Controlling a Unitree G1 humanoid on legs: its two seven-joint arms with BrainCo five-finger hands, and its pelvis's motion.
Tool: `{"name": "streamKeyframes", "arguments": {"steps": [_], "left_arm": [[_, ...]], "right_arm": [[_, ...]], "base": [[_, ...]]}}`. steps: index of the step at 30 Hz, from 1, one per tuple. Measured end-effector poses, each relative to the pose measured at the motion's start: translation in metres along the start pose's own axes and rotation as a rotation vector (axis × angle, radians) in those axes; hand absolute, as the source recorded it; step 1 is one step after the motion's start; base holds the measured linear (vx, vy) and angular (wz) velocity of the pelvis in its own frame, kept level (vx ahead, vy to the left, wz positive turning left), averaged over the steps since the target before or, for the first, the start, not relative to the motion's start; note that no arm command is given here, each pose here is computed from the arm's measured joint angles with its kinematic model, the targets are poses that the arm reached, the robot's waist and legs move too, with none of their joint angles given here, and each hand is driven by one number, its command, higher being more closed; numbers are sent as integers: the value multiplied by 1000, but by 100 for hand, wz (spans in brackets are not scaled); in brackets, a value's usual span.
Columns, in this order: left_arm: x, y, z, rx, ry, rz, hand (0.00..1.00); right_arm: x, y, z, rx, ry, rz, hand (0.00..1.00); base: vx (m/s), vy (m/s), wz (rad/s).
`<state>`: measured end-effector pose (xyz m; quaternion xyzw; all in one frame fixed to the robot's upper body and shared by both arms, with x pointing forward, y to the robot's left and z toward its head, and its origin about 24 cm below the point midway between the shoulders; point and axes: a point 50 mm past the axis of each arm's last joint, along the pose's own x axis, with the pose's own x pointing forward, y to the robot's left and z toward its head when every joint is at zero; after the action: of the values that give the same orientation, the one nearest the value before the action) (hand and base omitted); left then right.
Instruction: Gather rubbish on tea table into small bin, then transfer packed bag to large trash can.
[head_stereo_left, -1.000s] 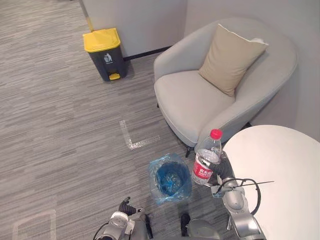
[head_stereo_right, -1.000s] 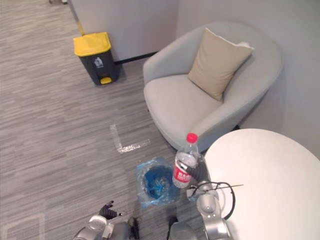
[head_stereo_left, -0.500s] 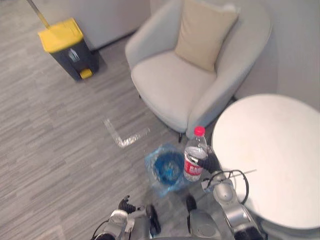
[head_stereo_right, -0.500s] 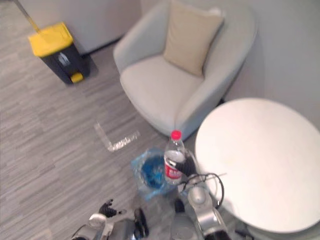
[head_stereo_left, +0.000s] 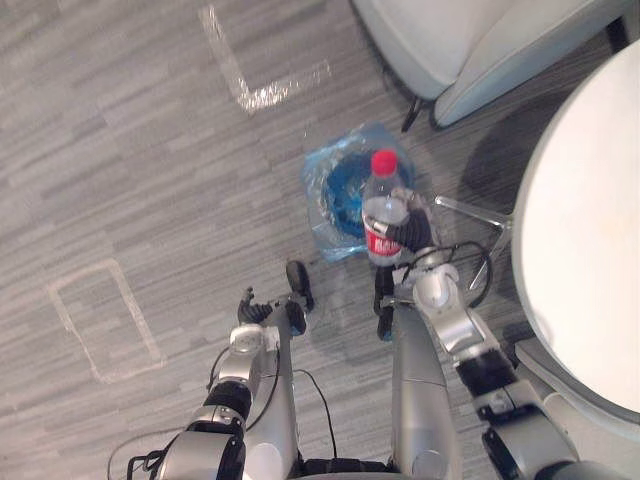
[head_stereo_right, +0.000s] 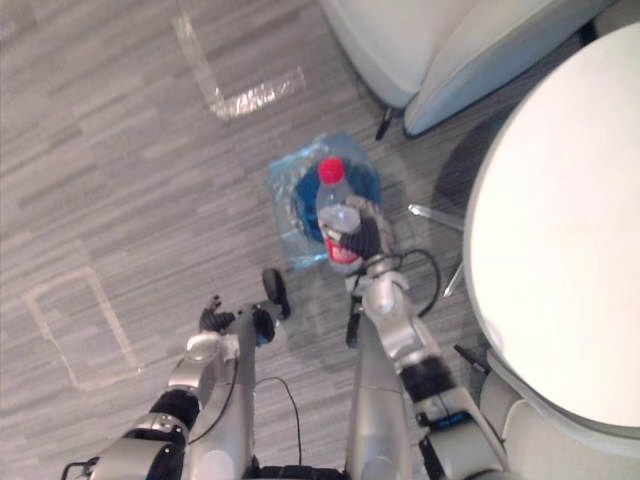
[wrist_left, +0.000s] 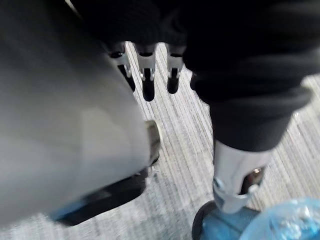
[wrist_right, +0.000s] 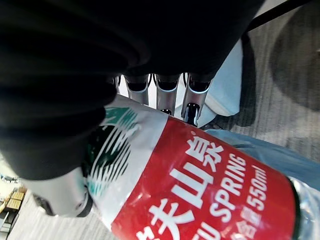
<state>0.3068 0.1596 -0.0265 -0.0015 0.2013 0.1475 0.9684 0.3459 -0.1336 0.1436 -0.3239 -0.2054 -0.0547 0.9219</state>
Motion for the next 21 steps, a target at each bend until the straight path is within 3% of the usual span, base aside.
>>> {"name": "streamKeyframes", "arguments": {"steps": [7, 14, 15, 21], "left_arm": [[5, -11, 53, -70, -180, -27, 0], [3, -11, 67, -84, -234, -36, 0], [3, -12, 67, -74, -241, -43, 0], [2, -14, 72, -73, -262, -53, 0]], "right_arm": [[36, -25, 21, -23, -43, -132, 100], [51, -49, 29, -32, -61, -246, 100], [52, -51, 30, -30, -64, -257, 0], [54, -49, 22, -31, -20, -255, 0]], "base": [[6, 9, 29], [0, -1, 19], [-22, -2, 19], [-12, -9, 9]]}}
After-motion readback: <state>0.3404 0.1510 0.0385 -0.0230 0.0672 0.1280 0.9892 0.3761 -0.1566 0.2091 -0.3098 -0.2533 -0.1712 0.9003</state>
